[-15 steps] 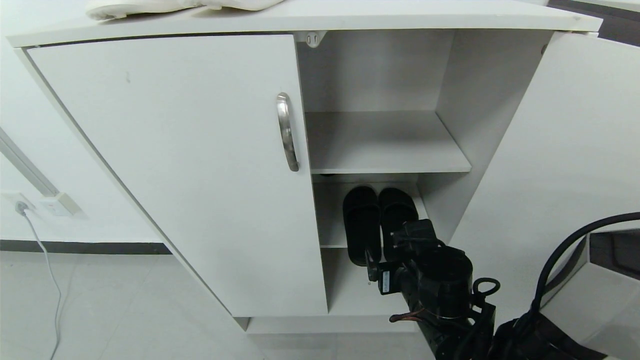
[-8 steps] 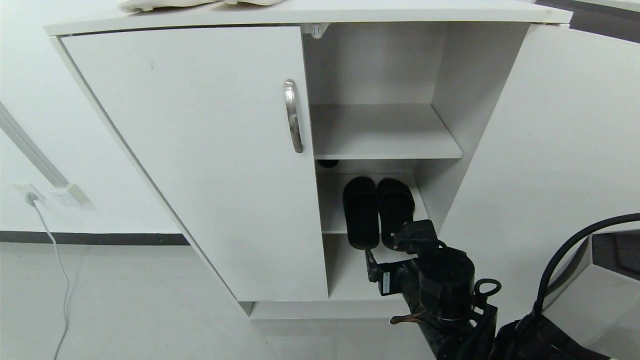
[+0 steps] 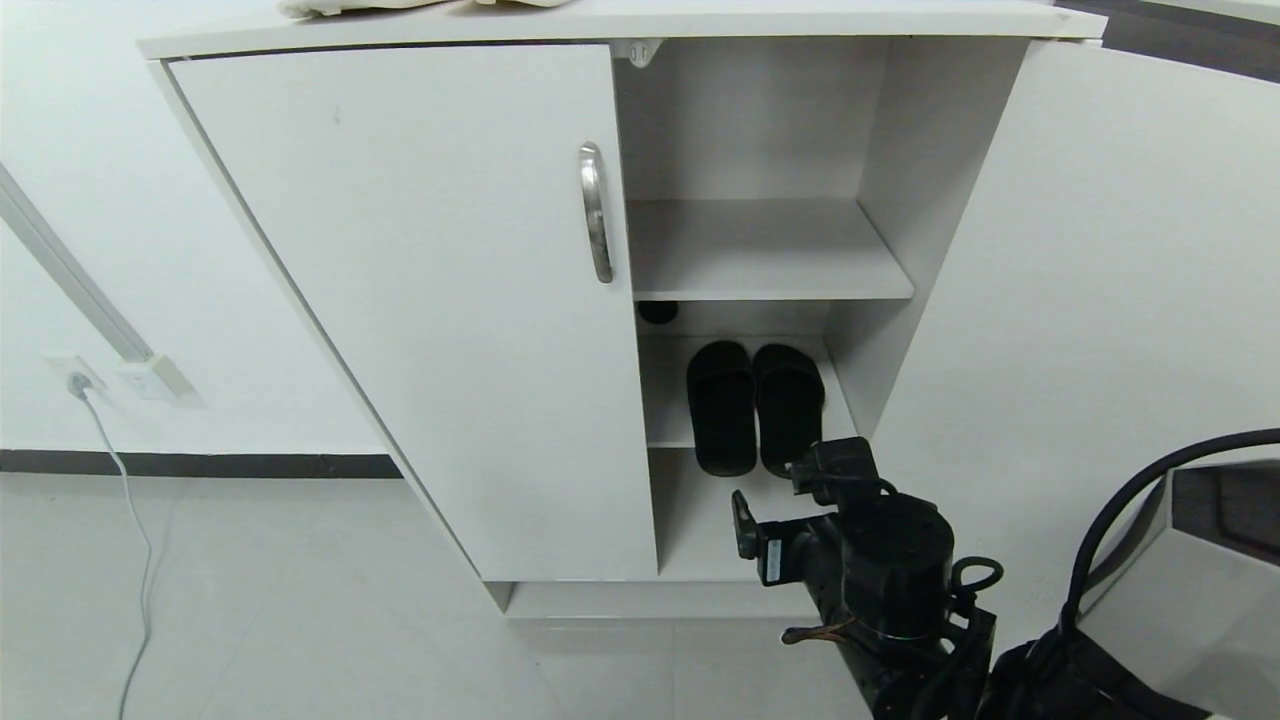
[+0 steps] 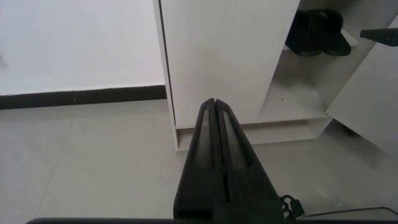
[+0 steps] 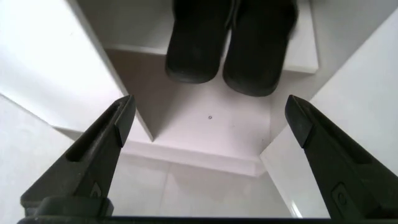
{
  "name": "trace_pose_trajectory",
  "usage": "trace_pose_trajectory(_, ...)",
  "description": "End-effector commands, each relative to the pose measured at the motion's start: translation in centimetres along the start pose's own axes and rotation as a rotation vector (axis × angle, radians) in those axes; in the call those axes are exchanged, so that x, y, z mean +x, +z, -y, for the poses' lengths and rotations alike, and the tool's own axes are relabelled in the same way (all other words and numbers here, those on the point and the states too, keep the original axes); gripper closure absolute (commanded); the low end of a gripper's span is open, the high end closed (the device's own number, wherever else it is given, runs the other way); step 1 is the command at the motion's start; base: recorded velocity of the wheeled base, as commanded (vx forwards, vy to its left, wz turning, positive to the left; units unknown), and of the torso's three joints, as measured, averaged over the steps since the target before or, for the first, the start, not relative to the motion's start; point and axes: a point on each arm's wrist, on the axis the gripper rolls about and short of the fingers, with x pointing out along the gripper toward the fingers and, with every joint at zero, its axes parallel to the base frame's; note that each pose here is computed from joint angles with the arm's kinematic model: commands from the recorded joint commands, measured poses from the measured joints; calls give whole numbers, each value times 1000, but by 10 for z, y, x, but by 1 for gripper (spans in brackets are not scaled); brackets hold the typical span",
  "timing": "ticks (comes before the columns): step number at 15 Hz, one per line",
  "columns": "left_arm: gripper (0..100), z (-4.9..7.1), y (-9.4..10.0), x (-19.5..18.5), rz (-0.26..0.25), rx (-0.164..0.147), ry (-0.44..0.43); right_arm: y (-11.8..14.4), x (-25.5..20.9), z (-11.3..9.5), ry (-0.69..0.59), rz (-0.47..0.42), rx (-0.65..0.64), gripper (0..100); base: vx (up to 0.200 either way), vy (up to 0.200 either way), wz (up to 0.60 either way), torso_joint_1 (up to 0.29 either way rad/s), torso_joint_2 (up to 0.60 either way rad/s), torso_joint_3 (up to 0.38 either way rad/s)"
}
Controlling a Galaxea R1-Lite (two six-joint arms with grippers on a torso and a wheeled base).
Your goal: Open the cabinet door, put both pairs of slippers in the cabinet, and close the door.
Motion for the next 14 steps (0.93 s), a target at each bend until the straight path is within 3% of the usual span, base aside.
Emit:
trace_pose_trajectory(1, 100, 0, 0, 0, 0, 0, 0, -3, 0, 0, 0, -7, -6, 0, 0, 0, 0, 0, 0, 0)
trace_pose_trajectory(14, 100, 0, 0, 0, 0, 0, 0, -7, 8, 1, -13, -11, -6, 0, 0, 0, 0, 1, 2, 102)
